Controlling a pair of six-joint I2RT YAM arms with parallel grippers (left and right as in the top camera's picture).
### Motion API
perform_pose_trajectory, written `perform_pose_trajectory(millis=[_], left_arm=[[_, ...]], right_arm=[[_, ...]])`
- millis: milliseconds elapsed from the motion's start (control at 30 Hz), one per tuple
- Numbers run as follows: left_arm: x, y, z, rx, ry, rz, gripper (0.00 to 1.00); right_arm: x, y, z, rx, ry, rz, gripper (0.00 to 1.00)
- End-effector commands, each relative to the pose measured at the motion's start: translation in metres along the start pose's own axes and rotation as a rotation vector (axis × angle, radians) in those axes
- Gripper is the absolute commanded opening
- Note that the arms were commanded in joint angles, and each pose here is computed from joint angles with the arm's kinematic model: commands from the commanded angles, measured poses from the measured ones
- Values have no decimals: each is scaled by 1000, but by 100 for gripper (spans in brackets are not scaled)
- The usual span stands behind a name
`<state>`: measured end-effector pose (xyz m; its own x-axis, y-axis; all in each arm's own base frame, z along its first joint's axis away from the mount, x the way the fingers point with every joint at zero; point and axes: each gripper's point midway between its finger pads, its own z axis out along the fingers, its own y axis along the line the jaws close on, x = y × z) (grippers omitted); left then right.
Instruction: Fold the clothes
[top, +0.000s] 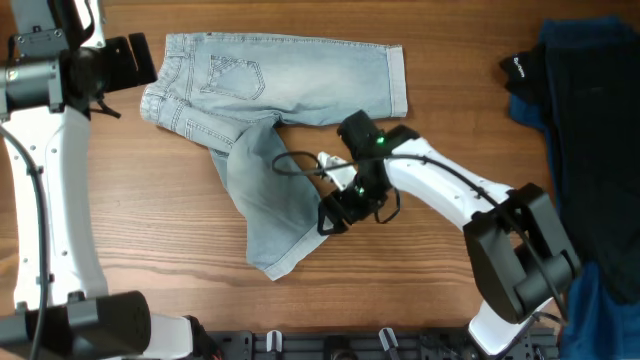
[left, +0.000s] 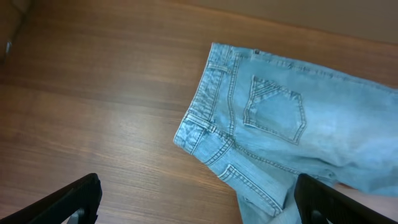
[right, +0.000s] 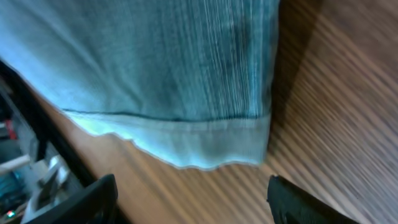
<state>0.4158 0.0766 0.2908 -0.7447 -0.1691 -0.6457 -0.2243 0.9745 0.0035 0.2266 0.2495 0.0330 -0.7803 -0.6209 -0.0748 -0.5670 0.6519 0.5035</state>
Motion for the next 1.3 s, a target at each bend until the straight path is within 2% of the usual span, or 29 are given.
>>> perform_pose_trajectory(millis=[0, 67, 233, 300, 400, 433, 467, 533, 633, 700, 767, 800, 900, 1067, 1167, 1233, 1267], left_arm=[[-11, -1, -23, 17, -65, -14, 100], [-12, -1, -28, 17, -77, -14, 100], [-13, -1, -31, 18, -83, -15, 100], [-12, -1, -31, 18, -82, -15, 100], [-11, 0, -31, 17, -74, -15, 100], [-9, 0, -31, 17, -70, -15, 100], [-8, 0, -31, 17, -66, -15, 100], [-7, 0, -32, 16, -62, -14, 100], [-7, 0, -33, 17, -65, -15, 100], [-7, 0, -33, 17, -65, -15, 100], [-7, 0, -33, 17, -63, -15, 100], [-6, 0, -33, 17, -62, -15, 100], [-6, 0, -33, 17, -62, -15, 100], [-4, 0, -33, 16, -52, -14, 100], [-4, 0, -33, 16, -52, -14, 100], [-4, 0, -33, 16, -51, -14, 100], [-3, 0, -34, 16, -49, -14, 100]], right_arm=[[8, 1, 10, 1, -4, -5, 77], [6, 3, 11, -13, -20, -13, 75], [-3, 9, 11, -47, -54, -35, 61], [-3, 13, 11, -71, -57, -66, 62], [-4, 24, 9, -135, -70, -153, 57], [-4, 24, 9, -135, -70, -154, 53], [-3, 24, 9, -136, -69, -154, 44], [-2, 25, 9, -139, -65, -161, 4], [0, 24, 9, -136, -56, -157, 4], [0, 8, 11, -42, -43, -92, 43], [0, -11, 11, 65, -40, -49, 63], [-2, -12, 11, 77, -46, -59, 68], [-8, -12, 12, 72, -66, -117, 74], [-13, -1, 23, -29, -78, -132, 73], [-11, 2, 29, -70, -62, -122, 56], [-6, 3, 30, -81, -44, -140, 23], [-4, 4, 30, -83, -36, -144, 15]])
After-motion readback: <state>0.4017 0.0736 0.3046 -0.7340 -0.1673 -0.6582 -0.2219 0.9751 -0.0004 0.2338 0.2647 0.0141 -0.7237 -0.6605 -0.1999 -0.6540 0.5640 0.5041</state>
